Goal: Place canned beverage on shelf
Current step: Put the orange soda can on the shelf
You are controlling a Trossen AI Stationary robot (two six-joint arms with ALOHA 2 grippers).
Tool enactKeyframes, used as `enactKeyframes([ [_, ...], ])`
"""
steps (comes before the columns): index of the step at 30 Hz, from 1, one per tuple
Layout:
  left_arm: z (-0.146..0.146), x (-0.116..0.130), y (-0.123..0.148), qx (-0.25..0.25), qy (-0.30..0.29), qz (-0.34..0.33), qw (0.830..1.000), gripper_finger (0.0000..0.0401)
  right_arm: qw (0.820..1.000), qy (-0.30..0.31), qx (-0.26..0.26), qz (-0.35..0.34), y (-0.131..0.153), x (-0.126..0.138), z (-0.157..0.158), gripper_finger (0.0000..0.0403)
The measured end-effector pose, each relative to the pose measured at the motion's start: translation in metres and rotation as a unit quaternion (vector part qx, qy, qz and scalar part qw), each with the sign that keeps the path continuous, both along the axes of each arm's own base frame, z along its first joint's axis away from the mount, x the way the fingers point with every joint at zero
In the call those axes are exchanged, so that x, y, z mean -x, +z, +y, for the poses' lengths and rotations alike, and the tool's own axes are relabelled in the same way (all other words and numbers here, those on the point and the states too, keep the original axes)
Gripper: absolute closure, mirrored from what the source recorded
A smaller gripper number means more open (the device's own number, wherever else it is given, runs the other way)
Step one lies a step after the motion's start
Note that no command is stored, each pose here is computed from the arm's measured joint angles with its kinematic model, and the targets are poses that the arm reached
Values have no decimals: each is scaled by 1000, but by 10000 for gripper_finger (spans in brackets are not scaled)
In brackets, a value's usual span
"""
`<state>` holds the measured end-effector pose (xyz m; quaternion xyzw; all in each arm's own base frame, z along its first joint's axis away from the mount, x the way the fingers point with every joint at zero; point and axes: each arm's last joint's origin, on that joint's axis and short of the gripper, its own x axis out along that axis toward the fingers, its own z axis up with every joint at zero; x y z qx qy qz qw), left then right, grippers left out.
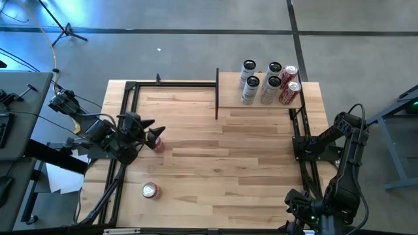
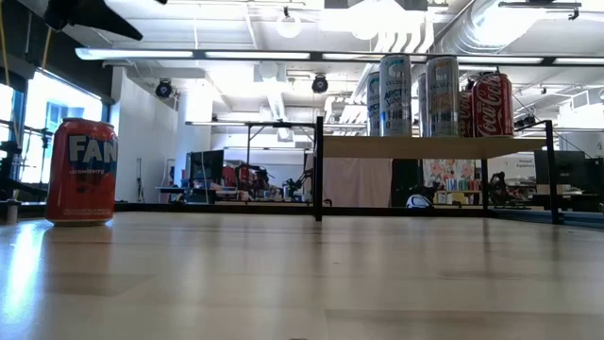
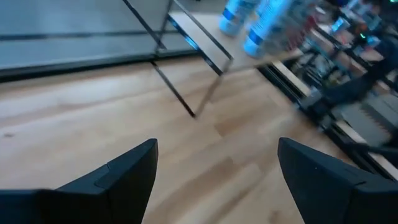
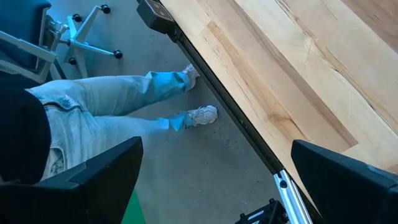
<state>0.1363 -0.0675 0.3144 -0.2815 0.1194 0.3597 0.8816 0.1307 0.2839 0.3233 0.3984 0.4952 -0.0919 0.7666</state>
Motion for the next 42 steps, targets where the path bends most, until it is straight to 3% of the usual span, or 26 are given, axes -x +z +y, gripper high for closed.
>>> enactKeyframes([
  [6, -15, -19, -2, 8, -72, 31, 997, 91, 1000, 0, 0, 0, 0, 0, 0, 4],
  [11, -15, -24, -16, -5, -73, 103, 992, 91, 1000, 0, 0, 0, 0, 0, 0, 4],
  [17, -19, -30, -27, 92, -43, 116, 988, 91, 1000, 0, 0, 0, 0, 0, 0, 4],
  [24, -20, -26, -31, 120, -24, 128, 984, 91, 1000, 0, 0, 0, 0, 0, 0, 4],
  [30, -25, -25, -34, 244, -26, 157, 957, 91, 1000, 0, 0, 0, 0, 0, 0, 4],
  [42, -23, -22, -36, 283, 21, 149, 947, 91, 1000, 0, 0, 0, 0, 0, 0, 4],
])
